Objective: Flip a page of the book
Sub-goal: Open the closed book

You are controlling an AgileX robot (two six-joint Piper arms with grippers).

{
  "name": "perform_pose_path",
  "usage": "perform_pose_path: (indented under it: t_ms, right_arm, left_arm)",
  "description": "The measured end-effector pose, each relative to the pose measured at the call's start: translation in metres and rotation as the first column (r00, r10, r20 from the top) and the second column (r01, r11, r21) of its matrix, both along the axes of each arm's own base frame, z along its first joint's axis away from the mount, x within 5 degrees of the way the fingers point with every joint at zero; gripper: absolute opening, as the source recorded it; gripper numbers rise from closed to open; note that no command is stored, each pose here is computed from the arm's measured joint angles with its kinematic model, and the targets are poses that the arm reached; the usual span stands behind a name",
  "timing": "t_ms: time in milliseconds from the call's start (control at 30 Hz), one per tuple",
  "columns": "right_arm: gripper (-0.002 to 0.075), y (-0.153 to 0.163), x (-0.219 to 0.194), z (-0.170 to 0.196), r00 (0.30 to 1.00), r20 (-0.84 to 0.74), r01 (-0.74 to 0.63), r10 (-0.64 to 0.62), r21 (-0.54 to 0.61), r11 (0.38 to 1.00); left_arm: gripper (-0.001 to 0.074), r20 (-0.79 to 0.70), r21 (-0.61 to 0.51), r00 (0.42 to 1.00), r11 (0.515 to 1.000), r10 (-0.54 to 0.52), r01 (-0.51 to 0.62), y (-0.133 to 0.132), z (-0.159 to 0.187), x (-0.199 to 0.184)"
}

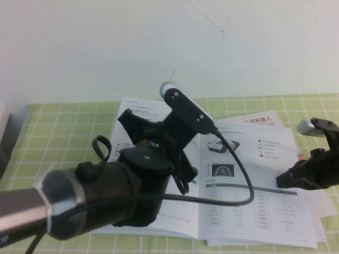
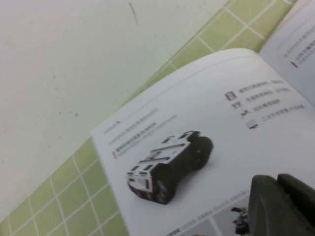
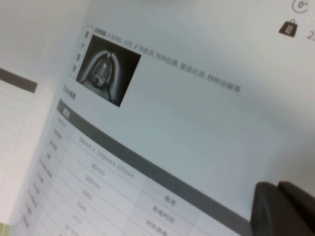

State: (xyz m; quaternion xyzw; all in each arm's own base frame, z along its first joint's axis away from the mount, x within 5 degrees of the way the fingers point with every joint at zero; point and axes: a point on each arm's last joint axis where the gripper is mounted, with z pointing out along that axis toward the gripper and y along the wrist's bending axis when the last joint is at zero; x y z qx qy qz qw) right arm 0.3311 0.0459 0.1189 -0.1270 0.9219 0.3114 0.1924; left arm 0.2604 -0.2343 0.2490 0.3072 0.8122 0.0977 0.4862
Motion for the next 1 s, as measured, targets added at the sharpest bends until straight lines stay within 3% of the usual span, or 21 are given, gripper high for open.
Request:
perform_pose_path:
  t_ms: [200,433,600,1000]
  right_arm:
    - [-0.0002,0.001,-0.001,0.0,1.0,-0.003,-0.006,0.006,0.007,1.0]
    - [-0.0002,0.0,-0.001,0.0,1.0,-0.003,-0.014,0.014,-0.002,1.0]
    - [-0.0002,-0.005,-0.003,-0.005,0.999,-0.041,-0.016,0.013,-0.076,0.997]
    - [-0.0002,-0.015,0.009,0.005,1.0,-0.017,-0.006,0.003,-0.153,0.988]
  left_arm:
    - [-0.0004,-0.002,-0.034,0.997,0.997,0.072,-0.072,0.024,0.004,0.019]
    - [-0.0004,-0.134,-0.137,0.991,0.99,0.016,-0.034,0.05,-0.027,0.027]
    - [-0.0004,-0.232,-0.175,0.973,0.983,0.014,-0.056,0.064,-0.051,0.015]
    - [-0.0004,-0.295,-0.357,0.946,0.934,-0.134,0.021,0.054,-0.048,-0.004]
